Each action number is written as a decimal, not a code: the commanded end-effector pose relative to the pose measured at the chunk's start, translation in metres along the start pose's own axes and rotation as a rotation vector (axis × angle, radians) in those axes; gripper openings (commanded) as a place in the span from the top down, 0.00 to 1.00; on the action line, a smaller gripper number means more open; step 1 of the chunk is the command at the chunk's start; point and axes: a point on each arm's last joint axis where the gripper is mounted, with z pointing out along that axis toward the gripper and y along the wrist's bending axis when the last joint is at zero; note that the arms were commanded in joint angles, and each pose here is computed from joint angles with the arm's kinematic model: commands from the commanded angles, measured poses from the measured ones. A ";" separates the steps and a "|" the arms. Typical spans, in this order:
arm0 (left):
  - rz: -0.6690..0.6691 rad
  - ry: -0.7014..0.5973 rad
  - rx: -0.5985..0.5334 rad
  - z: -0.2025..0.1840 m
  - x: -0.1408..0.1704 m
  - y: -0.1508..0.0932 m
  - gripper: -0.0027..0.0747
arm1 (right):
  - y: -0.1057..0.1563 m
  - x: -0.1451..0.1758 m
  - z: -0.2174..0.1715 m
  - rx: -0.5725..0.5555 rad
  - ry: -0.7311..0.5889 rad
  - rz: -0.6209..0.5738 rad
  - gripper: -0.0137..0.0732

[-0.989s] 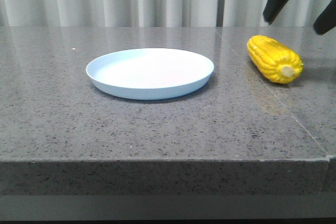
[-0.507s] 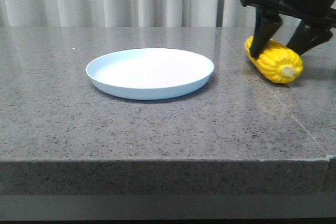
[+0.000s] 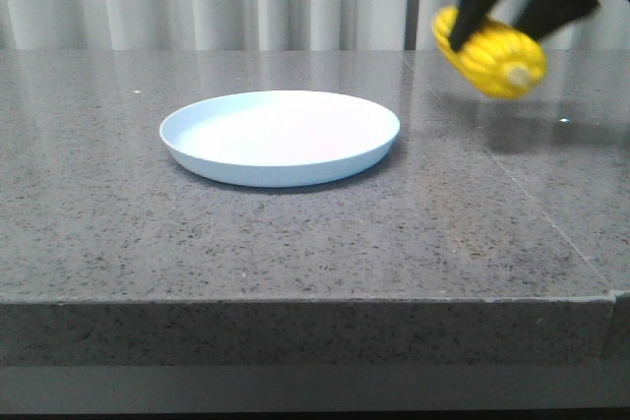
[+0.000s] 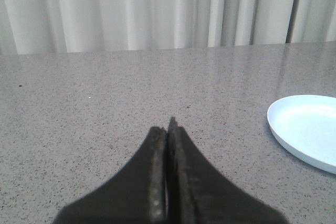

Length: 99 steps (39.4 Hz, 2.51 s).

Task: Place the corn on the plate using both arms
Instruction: 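Carry the corn with the right gripper and lower it onto the plate, then open the right gripper and lift it away from the corn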

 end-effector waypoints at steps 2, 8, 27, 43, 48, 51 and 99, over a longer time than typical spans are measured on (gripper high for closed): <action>-0.012 -0.098 0.010 -0.002 -0.016 -0.001 0.99 | 0.048 -0.010 -0.032 -0.083 -0.106 -0.085 0.65; -0.012 -0.098 0.010 -0.002 -0.016 -0.001 0.99 | 0.092 -0.004 -0.019 -0.109 -0.083 -0.127 0.65; -0.012 -0.098 0.010 -0.002 -0.016 -0.001 0.99 | 0.123 0.016 0.041 -0.076 0.026 -0.131 0.58; -0.012 -0.098 0.010 -0.002 -0.016 -0.001 0.99 | 0.126 0.012 0.027 -0.087 0.033 -0.124 0.16; -0.012 -0.098 0.010 -0.002 -0.016 -0.001 0.99 | 0.134 -0.003 -0.008 -0.118 -0.025 -0.129 0.16; -0.012 -0.098 0.010 -0.002 -0.016 -0.001 0.99 | 0.137 -0.010 -0.028 -0.132 -0.050 -0.133 0.18; -0.012 -0.098 0.010 -0.002 -0.016 -0.001 0.99 | -0.012 0.041 -0.146 0.206 -0.112 0.041 0.91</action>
